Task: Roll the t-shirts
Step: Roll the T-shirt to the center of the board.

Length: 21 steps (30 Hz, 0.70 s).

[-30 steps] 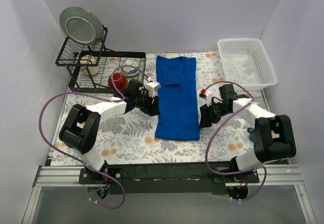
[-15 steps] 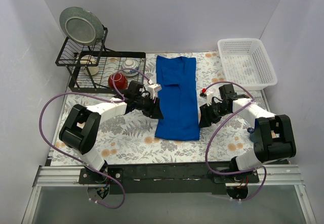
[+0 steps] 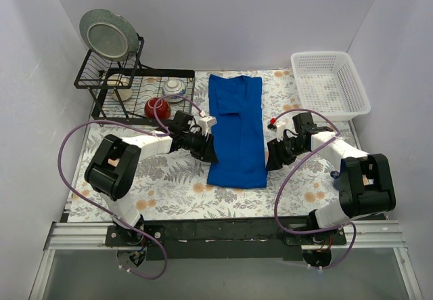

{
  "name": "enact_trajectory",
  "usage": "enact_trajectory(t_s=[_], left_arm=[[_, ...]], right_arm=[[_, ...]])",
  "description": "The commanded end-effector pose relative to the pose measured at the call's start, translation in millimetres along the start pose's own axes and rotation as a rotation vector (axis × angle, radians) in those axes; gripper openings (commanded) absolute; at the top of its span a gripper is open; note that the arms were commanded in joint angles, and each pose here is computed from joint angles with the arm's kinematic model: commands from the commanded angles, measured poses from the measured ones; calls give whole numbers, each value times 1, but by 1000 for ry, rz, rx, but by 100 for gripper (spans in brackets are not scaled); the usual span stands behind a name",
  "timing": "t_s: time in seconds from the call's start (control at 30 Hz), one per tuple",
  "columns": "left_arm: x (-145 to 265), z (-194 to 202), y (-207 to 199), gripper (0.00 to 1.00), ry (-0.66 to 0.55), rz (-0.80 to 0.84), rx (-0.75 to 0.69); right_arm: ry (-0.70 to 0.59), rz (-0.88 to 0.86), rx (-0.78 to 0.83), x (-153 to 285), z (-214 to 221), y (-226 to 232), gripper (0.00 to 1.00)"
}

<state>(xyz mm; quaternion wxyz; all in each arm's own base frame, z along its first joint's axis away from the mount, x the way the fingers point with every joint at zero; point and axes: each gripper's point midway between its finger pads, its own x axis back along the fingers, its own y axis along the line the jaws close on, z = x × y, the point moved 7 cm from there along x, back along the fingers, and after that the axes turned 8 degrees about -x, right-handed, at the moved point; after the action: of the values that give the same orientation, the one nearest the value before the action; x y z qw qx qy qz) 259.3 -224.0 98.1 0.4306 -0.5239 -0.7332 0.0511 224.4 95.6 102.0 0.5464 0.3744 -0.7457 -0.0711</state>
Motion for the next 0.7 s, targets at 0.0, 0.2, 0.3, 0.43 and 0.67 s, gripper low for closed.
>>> enact_trajectory(t_s=[0.0,0.2,0.3,0.43,0.67], left_arm=[[-2,-7,0,34,-19,11,-43],[-9,-7,4,32,-5,-18,-54],[-12,-8,5,30,-2,-30,-58],[-13,-10,3,9,-3,-32,-66],[-5,-13,-3,0,-19,-37,-82]], right_arm=[[-49,4,28,6,-13,2,60],[-46,8,22,6,-12,1,61],[-39,23,-22,5,-11,1,62],[-11,16,-113,0,5,3,62],[-10,55,-164,-2,4,-2,63]])
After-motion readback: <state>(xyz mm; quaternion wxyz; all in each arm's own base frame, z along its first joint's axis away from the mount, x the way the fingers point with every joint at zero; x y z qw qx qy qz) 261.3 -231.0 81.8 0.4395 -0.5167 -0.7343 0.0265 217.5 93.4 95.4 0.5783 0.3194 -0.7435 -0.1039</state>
